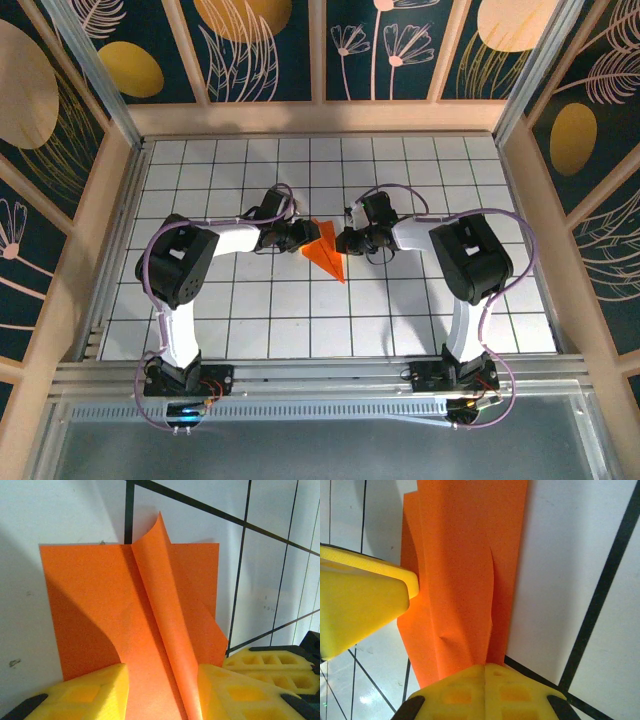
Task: Fold a paper plane with a square sheet of paper (fold left side to right side)
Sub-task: Fourth fold the wing at the center of the table.
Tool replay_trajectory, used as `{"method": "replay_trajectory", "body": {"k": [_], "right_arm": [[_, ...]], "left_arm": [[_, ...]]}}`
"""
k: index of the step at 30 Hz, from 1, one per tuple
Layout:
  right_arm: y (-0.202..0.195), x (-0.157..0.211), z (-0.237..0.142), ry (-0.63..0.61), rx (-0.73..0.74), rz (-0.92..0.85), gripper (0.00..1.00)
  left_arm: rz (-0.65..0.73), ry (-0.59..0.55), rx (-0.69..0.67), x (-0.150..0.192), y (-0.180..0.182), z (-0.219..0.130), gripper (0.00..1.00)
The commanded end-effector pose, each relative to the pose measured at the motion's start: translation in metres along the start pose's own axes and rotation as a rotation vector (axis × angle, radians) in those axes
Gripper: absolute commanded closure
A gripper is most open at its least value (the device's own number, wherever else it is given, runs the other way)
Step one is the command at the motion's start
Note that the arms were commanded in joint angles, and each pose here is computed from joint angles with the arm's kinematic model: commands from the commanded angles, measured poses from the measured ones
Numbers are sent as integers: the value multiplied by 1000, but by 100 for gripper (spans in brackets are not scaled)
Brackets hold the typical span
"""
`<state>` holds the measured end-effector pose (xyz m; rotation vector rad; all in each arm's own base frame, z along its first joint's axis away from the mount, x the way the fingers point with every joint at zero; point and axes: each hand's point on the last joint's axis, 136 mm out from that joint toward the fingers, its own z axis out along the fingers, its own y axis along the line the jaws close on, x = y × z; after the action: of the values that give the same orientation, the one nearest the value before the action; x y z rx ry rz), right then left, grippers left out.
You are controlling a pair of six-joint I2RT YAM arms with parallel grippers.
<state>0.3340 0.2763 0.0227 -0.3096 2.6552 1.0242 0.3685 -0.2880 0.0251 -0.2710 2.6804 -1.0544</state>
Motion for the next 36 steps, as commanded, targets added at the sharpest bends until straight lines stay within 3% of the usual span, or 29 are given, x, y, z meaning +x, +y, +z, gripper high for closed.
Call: {"method": "replay_trajectory", "body": {"k": [1, 20, 32, 36], "right_arm": [[-5, -9, 0, -9, 26, -9, 100], [-22, 10, 11, 38, 59, 29, 100], [-39, 26, 17, 83, 113, 73, 100], [-39, 28, 18, 84, 109, 76, 100]], "left_arm": [[-10, 17, -86, 8, 25, 7, 59], [-3, 6, -75, 5, 20, 3, 57], [74, -60, -8, -23, -30, -23, 51], [99, -79, 20, -27, -44, -33, 56]]}}
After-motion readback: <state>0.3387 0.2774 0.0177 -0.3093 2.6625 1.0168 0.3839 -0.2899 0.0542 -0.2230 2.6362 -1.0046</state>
